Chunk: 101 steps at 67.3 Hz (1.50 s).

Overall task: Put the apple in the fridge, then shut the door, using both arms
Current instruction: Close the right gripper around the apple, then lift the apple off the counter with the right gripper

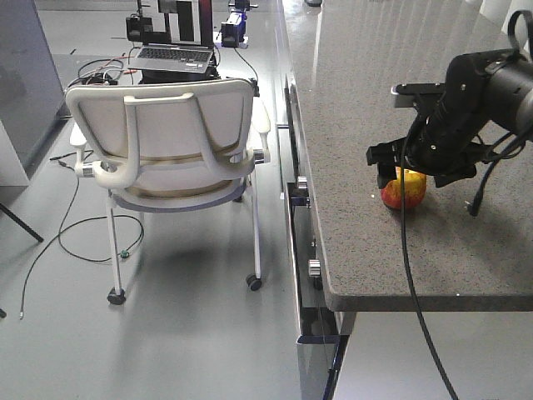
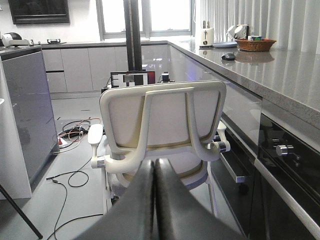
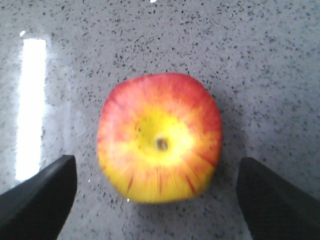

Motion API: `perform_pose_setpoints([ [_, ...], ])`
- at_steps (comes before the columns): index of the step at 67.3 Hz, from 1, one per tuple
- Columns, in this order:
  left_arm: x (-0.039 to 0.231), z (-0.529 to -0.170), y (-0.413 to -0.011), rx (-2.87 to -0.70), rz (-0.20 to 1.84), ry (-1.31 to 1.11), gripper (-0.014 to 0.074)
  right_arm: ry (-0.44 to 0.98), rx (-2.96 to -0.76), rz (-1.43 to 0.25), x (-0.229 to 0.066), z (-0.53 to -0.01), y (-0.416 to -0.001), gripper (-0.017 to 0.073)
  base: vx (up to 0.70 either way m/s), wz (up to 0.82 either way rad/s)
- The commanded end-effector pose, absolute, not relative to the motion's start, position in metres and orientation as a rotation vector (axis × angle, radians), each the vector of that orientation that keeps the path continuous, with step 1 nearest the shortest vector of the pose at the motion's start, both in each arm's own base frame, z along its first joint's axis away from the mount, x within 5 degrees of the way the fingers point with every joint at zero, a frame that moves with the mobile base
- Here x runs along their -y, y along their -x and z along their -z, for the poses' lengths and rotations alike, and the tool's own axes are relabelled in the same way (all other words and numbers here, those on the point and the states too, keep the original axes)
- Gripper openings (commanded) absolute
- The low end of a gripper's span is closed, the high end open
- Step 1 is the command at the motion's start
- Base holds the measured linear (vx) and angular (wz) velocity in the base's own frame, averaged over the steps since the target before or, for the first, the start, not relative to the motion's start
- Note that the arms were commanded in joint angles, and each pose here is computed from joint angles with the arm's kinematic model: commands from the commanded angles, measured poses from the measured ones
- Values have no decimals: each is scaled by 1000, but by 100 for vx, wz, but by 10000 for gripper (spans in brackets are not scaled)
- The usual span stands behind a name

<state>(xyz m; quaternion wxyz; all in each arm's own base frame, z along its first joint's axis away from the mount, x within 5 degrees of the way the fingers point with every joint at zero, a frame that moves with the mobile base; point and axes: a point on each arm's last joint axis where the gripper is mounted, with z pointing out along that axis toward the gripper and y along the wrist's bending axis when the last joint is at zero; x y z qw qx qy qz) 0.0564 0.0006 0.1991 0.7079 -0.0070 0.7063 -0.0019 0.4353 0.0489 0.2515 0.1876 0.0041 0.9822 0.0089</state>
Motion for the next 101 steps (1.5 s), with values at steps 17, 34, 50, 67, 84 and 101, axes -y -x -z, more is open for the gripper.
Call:
perform_pose_setpoints([
  [17, 0, -196, -57, -1525, 17, 16, -6, 1, -2678, -14, -48, -264, -451, 576, 0, 0],
  [34, 0, -196, -57, -1525, 17, 16, -6, 8, -2696, -6, -47, -263, -450, 440, 0, 0],
  [50, 0, -196, -57, -1525, 17, 16, -6, 15, -2667, -9, -46, -287, -440, 274, 0, 0],
  [67, 0, -196, -57, -1525, 17, 16, -6, 231, -2592, -17, -60, -337, -403, 162, 0, 0],
  [84, 0, -196, -57, -1525, 17, 16, -6, 352, -2471, -80, -88, -351, -337, 149, 0, 0],
  [101, 0, -196, -57, -1525, 17, 16, -6, 505, -2346, -157, -108, -367, -262, 150, 0, 0],
])
